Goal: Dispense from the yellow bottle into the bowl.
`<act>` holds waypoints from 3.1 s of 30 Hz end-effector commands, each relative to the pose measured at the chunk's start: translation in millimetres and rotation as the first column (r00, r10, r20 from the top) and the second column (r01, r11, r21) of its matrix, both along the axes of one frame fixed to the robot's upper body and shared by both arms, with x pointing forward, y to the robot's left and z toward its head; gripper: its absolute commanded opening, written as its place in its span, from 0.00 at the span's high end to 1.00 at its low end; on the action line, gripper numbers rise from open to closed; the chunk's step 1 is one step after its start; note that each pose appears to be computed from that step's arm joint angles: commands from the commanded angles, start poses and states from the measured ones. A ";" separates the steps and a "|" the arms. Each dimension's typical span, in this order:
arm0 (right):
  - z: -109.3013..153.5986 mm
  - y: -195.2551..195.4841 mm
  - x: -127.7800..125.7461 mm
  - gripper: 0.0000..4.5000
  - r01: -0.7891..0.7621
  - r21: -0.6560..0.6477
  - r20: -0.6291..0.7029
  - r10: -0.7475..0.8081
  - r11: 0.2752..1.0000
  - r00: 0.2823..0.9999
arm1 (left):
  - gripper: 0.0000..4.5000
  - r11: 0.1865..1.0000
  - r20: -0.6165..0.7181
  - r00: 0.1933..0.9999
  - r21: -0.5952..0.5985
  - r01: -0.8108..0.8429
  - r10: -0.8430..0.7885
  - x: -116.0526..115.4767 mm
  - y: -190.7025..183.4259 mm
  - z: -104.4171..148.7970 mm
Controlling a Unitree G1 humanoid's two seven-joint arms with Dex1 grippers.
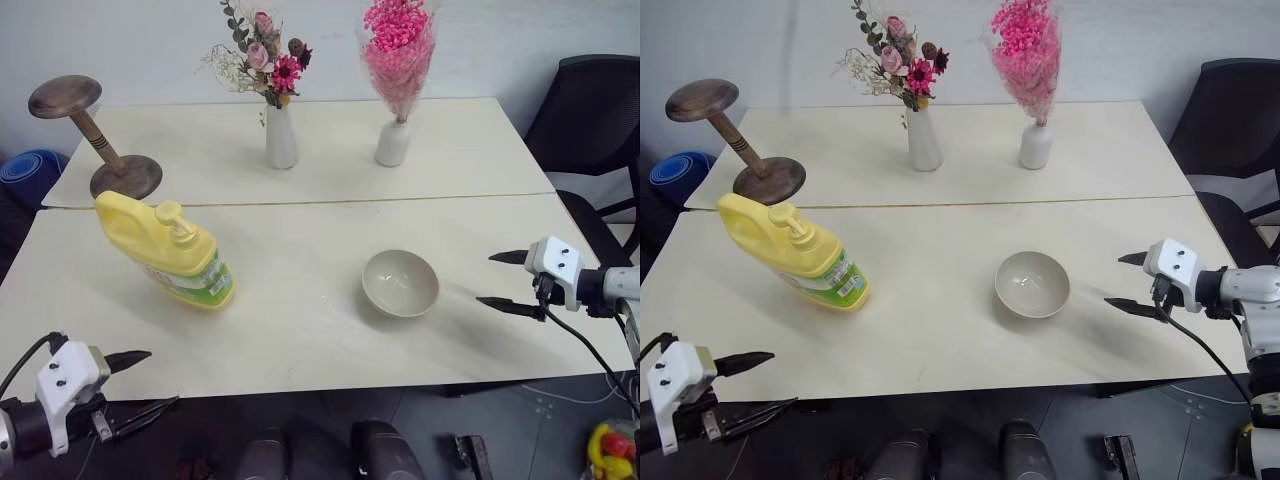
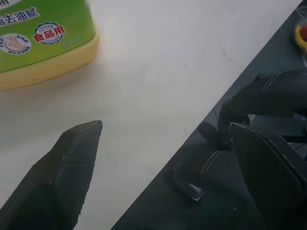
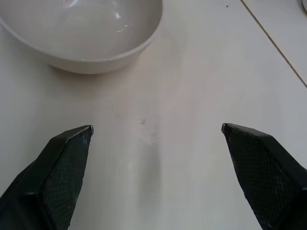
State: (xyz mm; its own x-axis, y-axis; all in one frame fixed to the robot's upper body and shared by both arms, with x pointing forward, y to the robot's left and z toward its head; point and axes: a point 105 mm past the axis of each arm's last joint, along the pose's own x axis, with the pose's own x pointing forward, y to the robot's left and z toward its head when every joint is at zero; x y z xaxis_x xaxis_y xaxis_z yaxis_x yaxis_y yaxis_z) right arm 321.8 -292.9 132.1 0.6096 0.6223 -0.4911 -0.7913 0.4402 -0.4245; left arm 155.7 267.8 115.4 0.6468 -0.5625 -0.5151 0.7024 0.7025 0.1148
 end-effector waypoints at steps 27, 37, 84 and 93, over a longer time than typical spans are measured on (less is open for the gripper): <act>-27.6 151.3 -45.6 0.00 -0.004 0.083 -0.009 0.005 0.997 1.000 | 0.00 0.866 0.089 0.877 -0.141 0.480 -0.472 37.2 -93.3 101.5; -45.8 169.1 -31.1 0.35 0.029 0.049 0.003 -0.030 0.998 1.000 | 0.00 0.823 0.052 0.825 -0.060 0.565 -0.562 45.9 -98.0 101.2; 96.6 369.7 -57.7 1.00 -0.875 -0.221 0.010 0.898 0.430 0.439 | 0.33 0.949 0.302 0.913 -0.069 0.307 -0.273 78.4 2.9 206.8; 103.8 375.8 -51.0 1.00 -0.872 -0.285 -0.002 0.909 0.399 0.417 | 0.74 0.957 0.339 0.905 -0.038 0.287 -0.257 95.2 0.6 197.1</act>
State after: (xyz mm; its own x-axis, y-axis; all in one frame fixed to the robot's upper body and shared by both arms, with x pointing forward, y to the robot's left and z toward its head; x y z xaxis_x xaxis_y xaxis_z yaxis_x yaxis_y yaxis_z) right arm 278.3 78.5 222.5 -0.1537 0.7376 -0.6575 -0.6529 -0.5753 -0.4927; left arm 252.3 269.7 303.1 0.5719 -0.7795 -0.2554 0.8175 0.5161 0.2554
